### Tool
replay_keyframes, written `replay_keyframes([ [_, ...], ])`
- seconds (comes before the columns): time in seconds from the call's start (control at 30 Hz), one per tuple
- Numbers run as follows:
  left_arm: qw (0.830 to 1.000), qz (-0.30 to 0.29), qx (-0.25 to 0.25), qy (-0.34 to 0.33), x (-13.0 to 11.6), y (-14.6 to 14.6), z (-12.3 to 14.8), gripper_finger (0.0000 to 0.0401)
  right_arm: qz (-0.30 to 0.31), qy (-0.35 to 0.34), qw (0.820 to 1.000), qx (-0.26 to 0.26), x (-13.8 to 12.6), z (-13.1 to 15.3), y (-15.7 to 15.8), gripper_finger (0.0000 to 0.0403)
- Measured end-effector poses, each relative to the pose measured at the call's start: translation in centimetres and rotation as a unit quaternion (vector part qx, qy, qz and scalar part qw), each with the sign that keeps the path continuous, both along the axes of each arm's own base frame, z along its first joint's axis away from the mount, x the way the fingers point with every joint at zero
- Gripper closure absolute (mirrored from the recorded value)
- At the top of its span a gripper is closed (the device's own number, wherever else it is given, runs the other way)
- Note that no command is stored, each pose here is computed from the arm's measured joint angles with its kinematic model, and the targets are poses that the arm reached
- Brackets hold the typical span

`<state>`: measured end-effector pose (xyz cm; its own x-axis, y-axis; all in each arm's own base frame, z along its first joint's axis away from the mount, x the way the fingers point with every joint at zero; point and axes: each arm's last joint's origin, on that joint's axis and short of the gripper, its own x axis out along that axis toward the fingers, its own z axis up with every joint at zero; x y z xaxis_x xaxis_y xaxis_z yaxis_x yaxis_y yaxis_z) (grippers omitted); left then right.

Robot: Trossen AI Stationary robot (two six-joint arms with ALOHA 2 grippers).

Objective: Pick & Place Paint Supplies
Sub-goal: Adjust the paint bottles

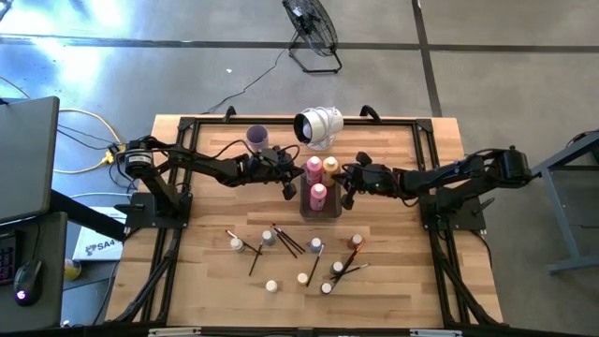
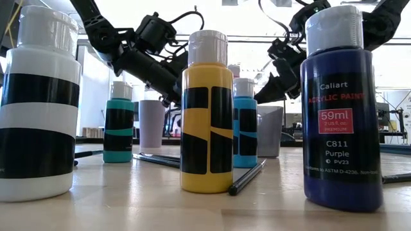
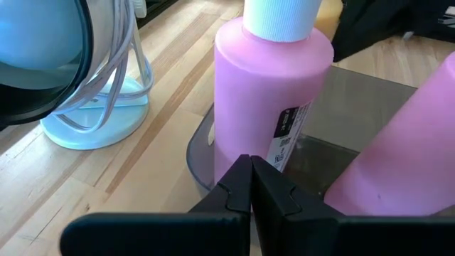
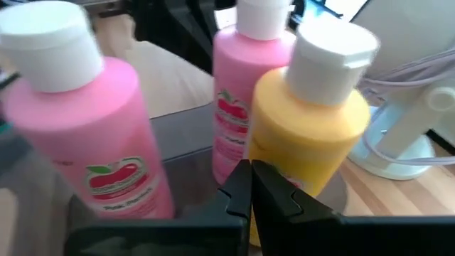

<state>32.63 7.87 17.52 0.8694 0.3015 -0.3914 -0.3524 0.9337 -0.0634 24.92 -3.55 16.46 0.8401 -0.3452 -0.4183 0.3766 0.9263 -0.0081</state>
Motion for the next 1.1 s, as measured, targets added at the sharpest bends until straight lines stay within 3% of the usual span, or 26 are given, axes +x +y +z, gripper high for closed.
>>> replay_keyframes([
  [0.3,1.000,-0.004,0.001,0.002,0.0,0.0,0.0,0.0401,0.021,-0.003,1.000,0.007,-1.2,1.6,1.6,0.0401],
  [0.47,0.999,-0.034,-0.009,0.002,0.1,-0.4,-0.1,0.0401,0.052,-0.003,0.999,0.013,-2.2,2.8,2.9,0.0401],
  [0.77,0.997,-0.080,-0.001,0.002,0.1,-3.2,1.0,0.0401,0.116,0.002,0.992,0.060,-2.3,2.7,4.2,0.0401],
  [1.1,0.990,-0.139,-0.012,0.007,-0.2,-6.8,1.9,0.0401,0.126,-0.004,0.990,0.071,-2.0,2.4,5.0,0.0401],
])
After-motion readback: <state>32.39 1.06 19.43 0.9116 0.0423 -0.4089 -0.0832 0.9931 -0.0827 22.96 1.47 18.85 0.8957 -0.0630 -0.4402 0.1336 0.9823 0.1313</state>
